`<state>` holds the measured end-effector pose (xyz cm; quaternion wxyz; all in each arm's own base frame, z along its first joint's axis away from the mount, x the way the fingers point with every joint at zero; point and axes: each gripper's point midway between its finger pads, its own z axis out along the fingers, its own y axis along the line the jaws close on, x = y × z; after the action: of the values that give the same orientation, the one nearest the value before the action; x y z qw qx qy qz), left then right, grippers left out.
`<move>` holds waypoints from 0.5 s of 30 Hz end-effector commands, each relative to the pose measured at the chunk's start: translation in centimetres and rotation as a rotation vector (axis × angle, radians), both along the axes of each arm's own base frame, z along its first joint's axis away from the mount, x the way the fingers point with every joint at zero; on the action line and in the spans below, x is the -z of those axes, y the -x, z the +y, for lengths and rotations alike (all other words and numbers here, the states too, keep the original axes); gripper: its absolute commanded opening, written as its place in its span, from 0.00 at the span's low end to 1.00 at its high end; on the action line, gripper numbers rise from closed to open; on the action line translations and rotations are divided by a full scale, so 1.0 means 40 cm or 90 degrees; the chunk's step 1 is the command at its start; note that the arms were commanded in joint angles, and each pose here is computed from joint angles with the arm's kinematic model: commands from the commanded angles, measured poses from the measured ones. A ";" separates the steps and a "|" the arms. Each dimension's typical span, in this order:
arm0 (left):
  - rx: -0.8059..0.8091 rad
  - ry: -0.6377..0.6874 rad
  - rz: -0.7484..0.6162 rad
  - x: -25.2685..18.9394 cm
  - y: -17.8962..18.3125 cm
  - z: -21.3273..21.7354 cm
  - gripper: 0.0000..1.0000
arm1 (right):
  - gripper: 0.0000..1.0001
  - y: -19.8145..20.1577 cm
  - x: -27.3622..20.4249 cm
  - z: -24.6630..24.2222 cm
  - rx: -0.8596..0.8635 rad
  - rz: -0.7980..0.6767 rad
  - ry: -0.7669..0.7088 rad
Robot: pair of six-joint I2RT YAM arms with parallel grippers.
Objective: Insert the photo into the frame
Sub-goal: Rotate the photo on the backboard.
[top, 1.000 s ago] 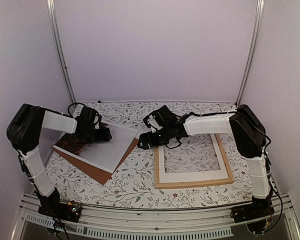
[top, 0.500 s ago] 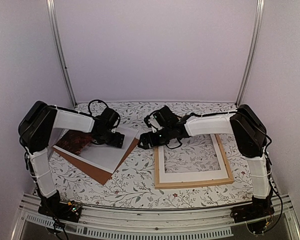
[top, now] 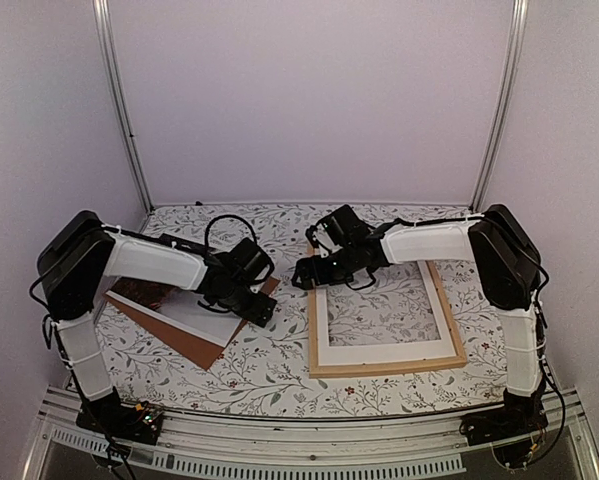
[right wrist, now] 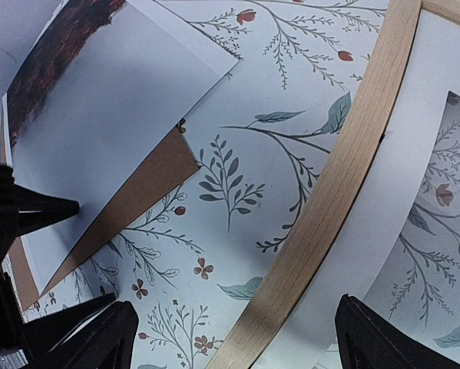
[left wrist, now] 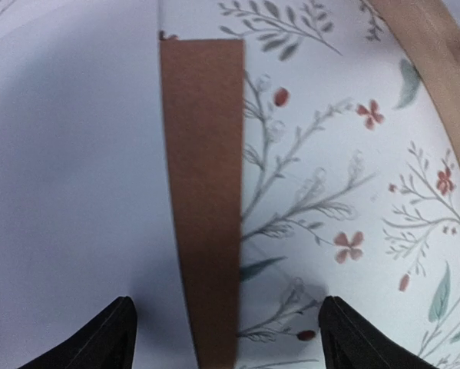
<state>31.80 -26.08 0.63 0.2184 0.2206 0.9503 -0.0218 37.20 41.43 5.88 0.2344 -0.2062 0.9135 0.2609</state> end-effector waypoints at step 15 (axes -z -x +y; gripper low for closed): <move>-0.259 0.055 -0.100 -0.211 -0.236 0.305 0.91 | 0.94 0.020 -0.095 -0.013 -0.018 -0.052 -0.040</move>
<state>36.00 -18.64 4.73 0.2305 0.1123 0.9666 -0.0064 36.47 40.82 7.32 0.2477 -0.2145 0.9064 0.2665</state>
